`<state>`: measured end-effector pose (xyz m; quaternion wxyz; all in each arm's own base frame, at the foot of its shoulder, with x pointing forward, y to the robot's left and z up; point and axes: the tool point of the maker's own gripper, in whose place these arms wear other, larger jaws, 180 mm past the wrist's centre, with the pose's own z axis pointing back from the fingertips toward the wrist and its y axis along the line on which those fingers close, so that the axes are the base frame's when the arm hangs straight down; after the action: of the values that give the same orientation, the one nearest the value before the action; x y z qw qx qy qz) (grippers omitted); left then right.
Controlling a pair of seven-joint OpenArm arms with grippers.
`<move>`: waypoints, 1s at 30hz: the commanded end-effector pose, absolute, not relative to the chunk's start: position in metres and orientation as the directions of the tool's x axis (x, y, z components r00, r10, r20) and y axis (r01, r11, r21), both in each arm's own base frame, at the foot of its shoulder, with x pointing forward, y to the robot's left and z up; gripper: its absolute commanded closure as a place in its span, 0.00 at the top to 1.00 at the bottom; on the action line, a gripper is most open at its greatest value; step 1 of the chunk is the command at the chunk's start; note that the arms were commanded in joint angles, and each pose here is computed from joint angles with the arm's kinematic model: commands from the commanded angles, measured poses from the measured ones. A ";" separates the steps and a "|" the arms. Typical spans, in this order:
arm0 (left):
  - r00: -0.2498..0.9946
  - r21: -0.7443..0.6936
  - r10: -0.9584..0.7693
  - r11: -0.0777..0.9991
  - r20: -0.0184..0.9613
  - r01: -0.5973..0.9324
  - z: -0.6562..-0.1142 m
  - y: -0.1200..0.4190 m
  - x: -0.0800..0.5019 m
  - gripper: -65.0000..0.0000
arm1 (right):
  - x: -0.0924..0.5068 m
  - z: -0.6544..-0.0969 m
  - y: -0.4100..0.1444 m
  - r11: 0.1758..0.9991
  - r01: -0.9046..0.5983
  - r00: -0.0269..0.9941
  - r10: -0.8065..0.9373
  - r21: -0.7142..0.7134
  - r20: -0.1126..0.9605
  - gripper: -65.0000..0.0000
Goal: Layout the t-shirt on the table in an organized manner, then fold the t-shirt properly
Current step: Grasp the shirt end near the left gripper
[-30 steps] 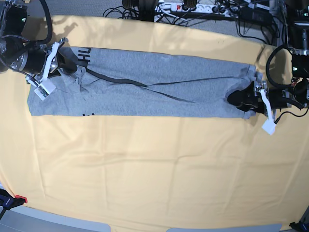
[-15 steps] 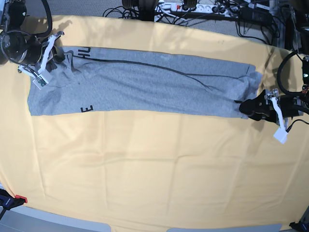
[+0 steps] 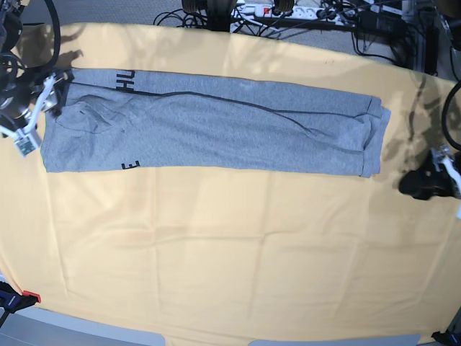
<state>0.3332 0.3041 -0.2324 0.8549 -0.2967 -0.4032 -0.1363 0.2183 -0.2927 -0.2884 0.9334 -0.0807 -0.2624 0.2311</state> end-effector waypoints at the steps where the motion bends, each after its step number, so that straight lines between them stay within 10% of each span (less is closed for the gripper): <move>1: 0.580 -0.354 0.013 0.803 0.814 0.480 -0.207 0.317 0.338 0.63 | 0.224 -0.269 -0.306 0.878 -0.346 0.741 0.472 -0.331 0.477 0.55; 7: 0.563 -0.365 0.088 0.840 0.821 0.401 -0.203 0.346 0.322 0.63 | 0.238 -0.228 -0.289 0.944 -0.280 0.598 0.315 -0.176 0.737 0.48; 11: 0.604 -0.402 0.114 0.839 0.789 0.366 -0.224 0.348 0.306 0.63 | 0.232 -0.246 -0.250 0.917 -0.393 0.542 0.289 -0.067 0.789 0.00; 30: 0.655 -0.435 0.136 0.841 0.744 0.320 -0.256 0.340 0.297 0.63 | 0.234 -0.387 -0.238 0.945 -0.255 0.779 0.076 0.204 0.622 0.00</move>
<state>0.2903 0.3349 -0.2735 0.8744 -0.2833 -0.3910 -0.0468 0.2336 -0.2330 -0.3890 0.9312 0.1491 -0.3215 0.0849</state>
